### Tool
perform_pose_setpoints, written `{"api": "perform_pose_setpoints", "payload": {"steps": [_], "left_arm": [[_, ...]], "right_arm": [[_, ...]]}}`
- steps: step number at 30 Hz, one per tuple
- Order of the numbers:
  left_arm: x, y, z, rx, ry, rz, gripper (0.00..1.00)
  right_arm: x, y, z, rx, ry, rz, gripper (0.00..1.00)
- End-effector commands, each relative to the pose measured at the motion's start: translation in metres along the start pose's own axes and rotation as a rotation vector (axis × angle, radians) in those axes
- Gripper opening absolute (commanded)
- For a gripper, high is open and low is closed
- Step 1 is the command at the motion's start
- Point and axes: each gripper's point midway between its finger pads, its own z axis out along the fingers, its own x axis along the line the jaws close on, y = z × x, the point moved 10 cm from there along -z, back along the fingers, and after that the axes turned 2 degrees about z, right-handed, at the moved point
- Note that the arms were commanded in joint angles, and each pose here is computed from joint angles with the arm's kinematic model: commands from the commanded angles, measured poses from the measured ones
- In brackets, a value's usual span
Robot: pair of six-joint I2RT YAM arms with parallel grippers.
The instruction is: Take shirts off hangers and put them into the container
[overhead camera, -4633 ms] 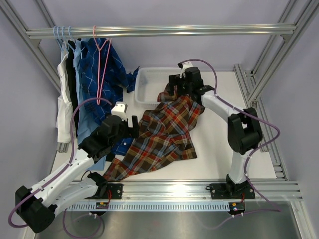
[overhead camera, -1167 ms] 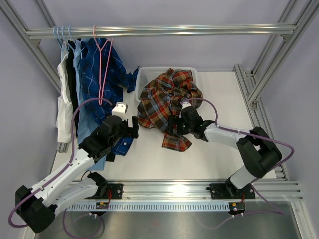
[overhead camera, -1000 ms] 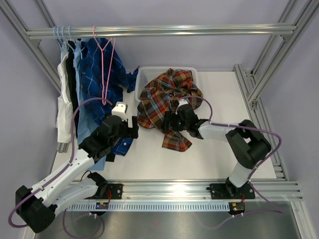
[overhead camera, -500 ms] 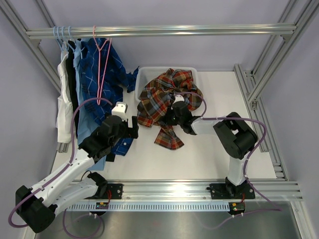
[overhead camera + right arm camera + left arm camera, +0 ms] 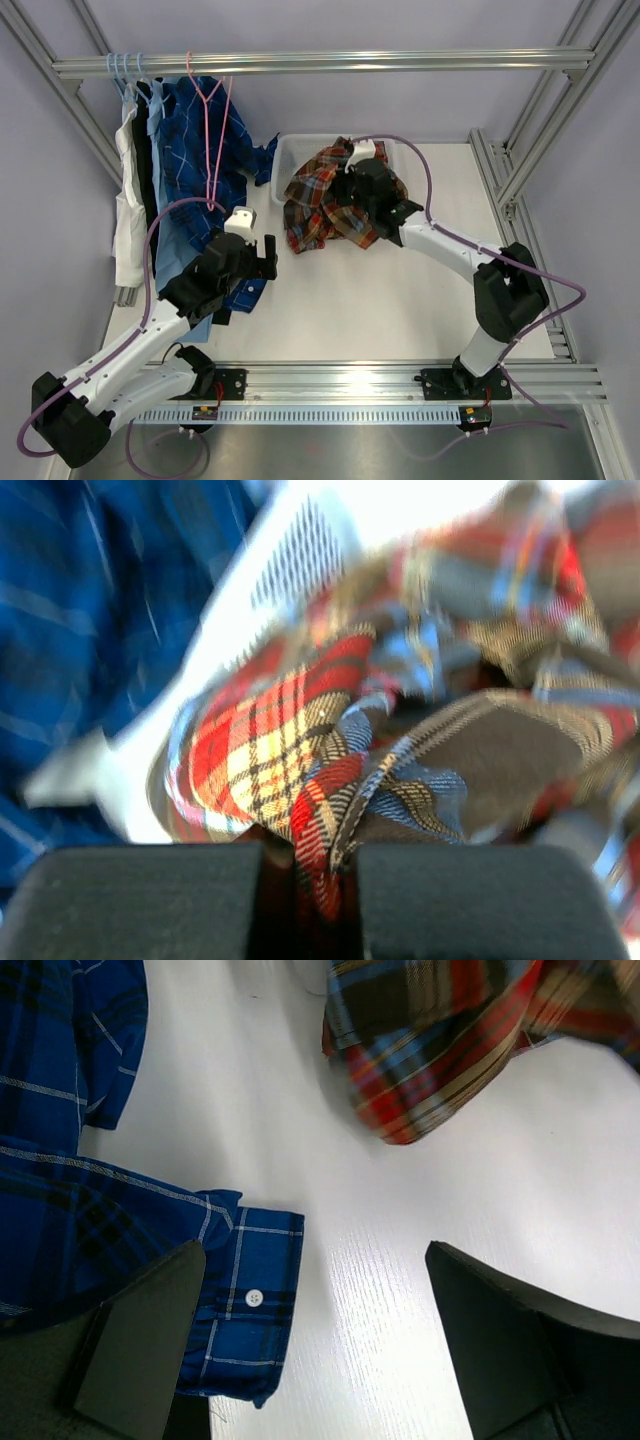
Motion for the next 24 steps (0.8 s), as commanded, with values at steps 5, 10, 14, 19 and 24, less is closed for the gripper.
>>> {"api": "perform_pose_setpoints", "payload": {"steps": [5, 10, 14, 19, 24], "left_arm": [[0.002, 0.006, 0.000, -0.041, 0.024, -0.013, 0.99], [0.003, 0.004, 0.000, -0.038, 0.034, -0.011, 0.99], [0.003, 0.004, 0.000, -0.037, 0.039, -0.012, 0.99], [0.004, 0.003, 0.000, -0.037, 0.042, -0.012, 0.99], [0.003, 0.004, 0.000, -0.036, 0.033, -0.011, 0.99]], "right_arm": [[-0.020, 0.073, 0.048, -0.116, -0.066, -0.027, 0.00], [-0.046, 0.048, 0.105, 0.025, -0.116, -0.007, 0.00], [-0.060, 0.017, 0.145, 0.148, -0.137, 0.040, 0.00], [-0.067, -0.014, 0.156, 0.300, -0.183, 0.122, 0.03], [-0.062, 0.003, 0.140, 0.278, -0.173, 0.113, 0.37]]}}
